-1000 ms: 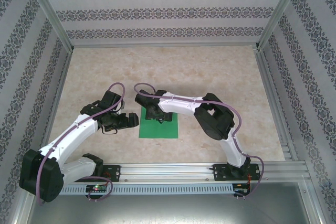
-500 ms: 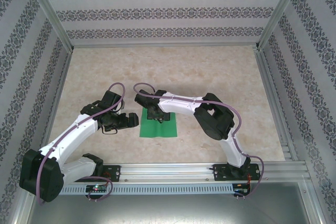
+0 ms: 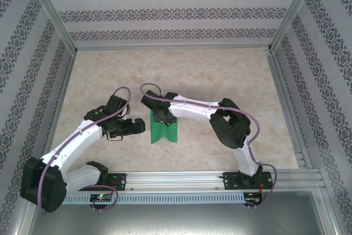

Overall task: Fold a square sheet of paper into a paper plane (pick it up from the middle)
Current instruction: Fold the square sheet of paper in half at the center of the table.

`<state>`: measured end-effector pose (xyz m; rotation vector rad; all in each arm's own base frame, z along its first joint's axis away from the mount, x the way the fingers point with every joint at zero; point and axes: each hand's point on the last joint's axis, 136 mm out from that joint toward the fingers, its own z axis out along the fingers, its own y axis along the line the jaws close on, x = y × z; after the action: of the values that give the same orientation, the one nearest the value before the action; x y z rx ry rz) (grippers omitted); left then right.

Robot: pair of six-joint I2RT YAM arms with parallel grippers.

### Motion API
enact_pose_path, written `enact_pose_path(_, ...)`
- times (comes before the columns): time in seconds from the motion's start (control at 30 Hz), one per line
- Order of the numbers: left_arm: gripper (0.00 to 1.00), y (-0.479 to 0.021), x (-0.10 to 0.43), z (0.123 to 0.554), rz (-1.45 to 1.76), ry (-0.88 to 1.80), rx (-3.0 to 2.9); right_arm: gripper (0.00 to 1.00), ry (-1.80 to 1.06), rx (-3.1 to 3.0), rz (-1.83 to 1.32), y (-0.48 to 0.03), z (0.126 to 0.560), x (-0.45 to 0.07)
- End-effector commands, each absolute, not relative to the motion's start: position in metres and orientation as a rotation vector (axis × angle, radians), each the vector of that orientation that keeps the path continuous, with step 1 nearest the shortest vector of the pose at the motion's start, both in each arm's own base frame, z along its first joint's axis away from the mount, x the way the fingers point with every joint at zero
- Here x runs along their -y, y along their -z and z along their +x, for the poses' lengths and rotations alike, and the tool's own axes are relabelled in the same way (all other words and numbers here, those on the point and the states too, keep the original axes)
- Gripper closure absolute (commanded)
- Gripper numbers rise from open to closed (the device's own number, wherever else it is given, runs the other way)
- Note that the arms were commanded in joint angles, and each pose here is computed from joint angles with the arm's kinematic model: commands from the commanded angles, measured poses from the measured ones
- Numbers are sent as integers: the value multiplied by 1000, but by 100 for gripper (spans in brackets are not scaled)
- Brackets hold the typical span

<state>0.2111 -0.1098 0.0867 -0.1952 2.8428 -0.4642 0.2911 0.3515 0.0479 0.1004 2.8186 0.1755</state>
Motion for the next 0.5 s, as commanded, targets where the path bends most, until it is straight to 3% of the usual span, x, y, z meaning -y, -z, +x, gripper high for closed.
enact_pose_path(0.0,0,-96,104,212,-211,444,-2815,67,-276,-2778,78,-74,294,-358)
enact_pose_path(0.23,0,-130,99,215,-237,477,-2730,71,-522,-2702,44,-121,294,-372)
enact_pose_path(0.47,0,-164,125,225,-241,723,-2626,71,-947,-2596,93,-146,287,-371)
